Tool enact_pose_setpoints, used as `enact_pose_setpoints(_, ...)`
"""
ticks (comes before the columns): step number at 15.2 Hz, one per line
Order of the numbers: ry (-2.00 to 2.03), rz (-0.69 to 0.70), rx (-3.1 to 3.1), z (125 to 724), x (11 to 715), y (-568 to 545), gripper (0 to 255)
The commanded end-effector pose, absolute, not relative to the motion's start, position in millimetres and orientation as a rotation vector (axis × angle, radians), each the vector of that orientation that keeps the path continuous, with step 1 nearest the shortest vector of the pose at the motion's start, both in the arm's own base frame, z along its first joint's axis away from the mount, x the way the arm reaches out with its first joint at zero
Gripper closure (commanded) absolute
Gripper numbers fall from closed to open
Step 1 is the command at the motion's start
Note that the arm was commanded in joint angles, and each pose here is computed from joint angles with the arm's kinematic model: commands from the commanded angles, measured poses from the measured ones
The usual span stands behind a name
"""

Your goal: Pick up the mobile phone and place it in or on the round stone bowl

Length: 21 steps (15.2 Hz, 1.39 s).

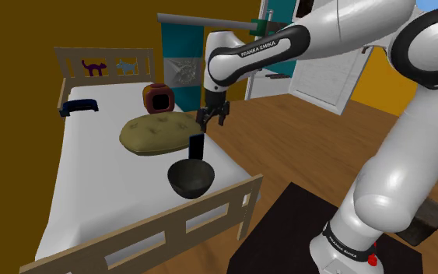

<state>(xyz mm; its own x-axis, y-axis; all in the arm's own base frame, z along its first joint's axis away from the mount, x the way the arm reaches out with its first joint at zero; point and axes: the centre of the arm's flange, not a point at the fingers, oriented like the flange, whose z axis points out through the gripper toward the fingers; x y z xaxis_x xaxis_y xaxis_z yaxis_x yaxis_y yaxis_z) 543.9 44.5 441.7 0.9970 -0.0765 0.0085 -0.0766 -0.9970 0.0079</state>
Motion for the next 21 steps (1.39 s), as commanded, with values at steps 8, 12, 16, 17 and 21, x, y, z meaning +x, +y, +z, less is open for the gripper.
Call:
enact_pose_setpoints(8, -0.112, 0.024, 3.140, 386, 621, 51, 0)
enact_pose_setpoints(12, -0.112, 0.024, 3.140, 364, 621, 51, 0)
enact_pose_setpoints(16, -0.112, 0.024, 3.140, 351, 621, 51, 0)
enact_pose_setpoints(17, -0.112, 0.024, 3.140, 351, 621, 51, 0)
enact_pose_setpoints(21, -0.112, 0.024, 3.140, 351, 621, 51, 0)
